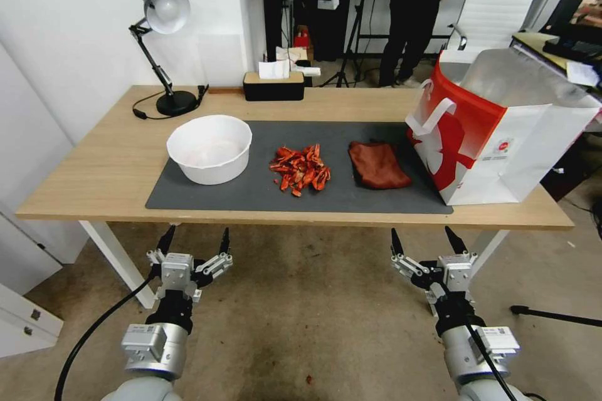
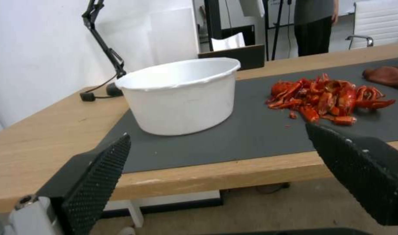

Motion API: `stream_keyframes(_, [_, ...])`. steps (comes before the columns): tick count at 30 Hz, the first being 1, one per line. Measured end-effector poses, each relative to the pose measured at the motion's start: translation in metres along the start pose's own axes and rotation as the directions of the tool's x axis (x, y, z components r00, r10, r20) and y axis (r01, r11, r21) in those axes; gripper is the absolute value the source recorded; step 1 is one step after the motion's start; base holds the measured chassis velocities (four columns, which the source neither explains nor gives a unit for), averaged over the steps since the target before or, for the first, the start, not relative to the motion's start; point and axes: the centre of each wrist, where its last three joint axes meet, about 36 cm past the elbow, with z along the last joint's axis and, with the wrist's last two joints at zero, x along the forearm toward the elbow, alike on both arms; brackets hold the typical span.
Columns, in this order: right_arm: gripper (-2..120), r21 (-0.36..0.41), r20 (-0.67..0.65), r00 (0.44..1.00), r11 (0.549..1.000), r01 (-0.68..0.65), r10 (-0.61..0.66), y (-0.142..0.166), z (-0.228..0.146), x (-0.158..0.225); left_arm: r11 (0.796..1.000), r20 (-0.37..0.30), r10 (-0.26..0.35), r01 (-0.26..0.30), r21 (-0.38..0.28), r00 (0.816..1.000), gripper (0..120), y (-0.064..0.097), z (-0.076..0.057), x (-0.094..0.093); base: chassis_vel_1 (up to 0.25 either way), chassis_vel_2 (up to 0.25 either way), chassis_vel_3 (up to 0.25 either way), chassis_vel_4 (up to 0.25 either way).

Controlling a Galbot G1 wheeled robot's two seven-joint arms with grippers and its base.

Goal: Sweep shrimp from table into container with towel, then put container into takeout bag.

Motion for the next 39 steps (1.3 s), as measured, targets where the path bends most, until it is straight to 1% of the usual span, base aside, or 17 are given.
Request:
stream_keyframes(30, [100, 0.0, 0.0, 1.0, 1.0, 0.0, 0.0, 0.0, 0.0, 0.0, 1.0, 0.0, 0.0, 0.0, 0.0, 1.0, 100, 0.0, 0.0, 0.0, 0.0, 0.0, 0.0, 0.0])
stream_keyframes(34, [100, -0.028, 0.01, 0.999, 0.999, 0.047, -0.046, -0.001, -0.002, -0.01, 1.0, 0.006, -0.011, 0.011, 0.012, 1.0, 100, 0.001, -0.003, -0.001, 0.0, 0.0, 0.0, 0.0])
stream_keyframes(35, [100, -0.058, 0.024, 0.994, 0.993, 0.104, -0.102, -0.002, -0.005, -0.023, 0.999, 0.022, -0.035, 0.034, 0.037, 0.999, 100, 0.002, -0.01, -0.002, 0.0, 0.0, 0.0, 0.0])
stream_keyframes(36, [100, -0.092, 0.048, 0.984, 0.98, 0.177, -0.173, -0.003, -0.009, -0.039, 0.994, 0.052, -0.08, 0.076, 0.082, 0.995, 100, 0.006, -0.023, -0.006, 0.0, 0.0, 0.0, 0.0])
stream_keyframes(37, [100, -0.092, 0.048, 0.984, 0.98, 0.177, -0.173, -0.003, -0.009, -0.039, 0.994, 0.052, -0.08, 0.076, 0.082, 0.995, 100, 0.006, -0.023, -0.006, 0.0, 0.0, 0.0, 0.0])
stream_keyframes(38, [100, -0.097, 0.052, 0.982, 0.978, 0.186, -0.182, -0.003, -0.01, -0.041, 0.992, 0.058, -0.093, 0.087, 0.095, 0.994, 100, 0.007, -0.027, -0.007, 0.0, 0.0, 0.0, 0.0])
stream_keyframes(39, [100, -0.12, 0.07, 0.979, 0.972, 0.2, -0.193, -0.009, -0.007, -0.049, 0.981, 0.082, -0.14, 0.127, 0.149, 0.987, 100, 0.01, -0.041, -0.009, 0.0, 0.0, 0.0, 0.0])
